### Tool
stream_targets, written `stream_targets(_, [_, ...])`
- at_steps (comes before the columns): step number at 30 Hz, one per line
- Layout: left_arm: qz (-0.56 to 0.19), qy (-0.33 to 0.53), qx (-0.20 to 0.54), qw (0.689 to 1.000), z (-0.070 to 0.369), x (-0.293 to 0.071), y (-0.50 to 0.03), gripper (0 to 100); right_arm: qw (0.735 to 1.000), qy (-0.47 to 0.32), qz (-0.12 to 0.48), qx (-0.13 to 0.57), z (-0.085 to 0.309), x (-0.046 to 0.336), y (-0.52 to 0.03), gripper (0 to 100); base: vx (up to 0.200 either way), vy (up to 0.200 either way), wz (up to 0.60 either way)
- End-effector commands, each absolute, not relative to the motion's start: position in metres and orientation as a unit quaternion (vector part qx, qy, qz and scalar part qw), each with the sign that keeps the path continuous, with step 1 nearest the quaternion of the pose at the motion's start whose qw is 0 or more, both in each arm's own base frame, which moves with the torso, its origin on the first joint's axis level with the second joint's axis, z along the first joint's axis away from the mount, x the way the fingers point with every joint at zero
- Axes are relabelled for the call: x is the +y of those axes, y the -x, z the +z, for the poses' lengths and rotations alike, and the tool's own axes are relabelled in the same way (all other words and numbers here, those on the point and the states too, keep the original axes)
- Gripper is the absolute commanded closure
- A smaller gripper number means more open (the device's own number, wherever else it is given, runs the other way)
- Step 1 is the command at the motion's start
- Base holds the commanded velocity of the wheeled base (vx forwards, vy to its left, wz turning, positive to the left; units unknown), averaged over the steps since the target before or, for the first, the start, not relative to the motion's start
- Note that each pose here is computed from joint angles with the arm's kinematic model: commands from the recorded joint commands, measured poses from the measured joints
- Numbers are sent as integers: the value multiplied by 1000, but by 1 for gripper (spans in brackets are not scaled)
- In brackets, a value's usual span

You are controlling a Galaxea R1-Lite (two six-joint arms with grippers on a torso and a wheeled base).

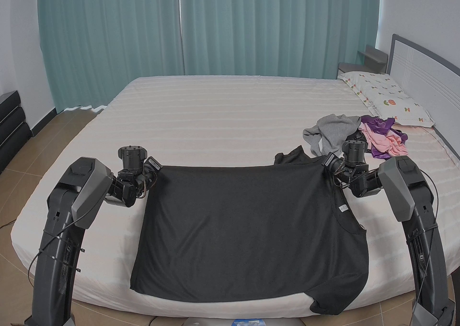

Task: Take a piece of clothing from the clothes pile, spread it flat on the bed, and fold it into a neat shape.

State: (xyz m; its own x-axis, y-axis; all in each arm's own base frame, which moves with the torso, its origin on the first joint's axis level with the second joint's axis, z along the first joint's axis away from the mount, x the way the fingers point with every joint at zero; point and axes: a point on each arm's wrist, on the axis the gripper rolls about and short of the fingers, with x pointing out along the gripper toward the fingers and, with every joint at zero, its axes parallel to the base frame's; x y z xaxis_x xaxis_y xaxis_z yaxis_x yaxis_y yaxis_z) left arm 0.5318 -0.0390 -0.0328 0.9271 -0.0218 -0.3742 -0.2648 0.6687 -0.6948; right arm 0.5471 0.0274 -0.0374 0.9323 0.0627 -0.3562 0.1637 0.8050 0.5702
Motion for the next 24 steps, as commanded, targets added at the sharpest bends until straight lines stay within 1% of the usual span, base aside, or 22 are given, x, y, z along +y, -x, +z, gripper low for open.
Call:
stream_targets(1, [66, 403, 165, 898, -31, -38, -533, 100, 934, -312, -30, 172, -33, 24, -549, 100, 0, 0, 0])
stream_targets(5, [62, 405, 156, 899, -30, -38, -534, 100, 935, -313, -30, 165, -31, 23, -551, 100, 0, 0, 0])
stream_targets(11, [58, 405, 148, 900, -33, -39, -540, 100, 938, -311, -38, 148, -38, 24, -555, 100, 0, 0, 0])
stream_targets(22, [57, 402, 153, 901, -34, -41, -540, 100, 938, -305, -41, 161, -52, 30, -554, 100, 0, 0, 0])
stream_targets(23, [57, 402, 153, 901, -35, -41, -540, 100, 938, -305, -40, 161, -52, 31, -554, 0, 0, 0, 0])
stream_targets(24, [57, 402, 153, 901, -34, -41, -540, 0, 938, -305, -40, 160, -51, 31, -554, 0, 0, 0, 0])
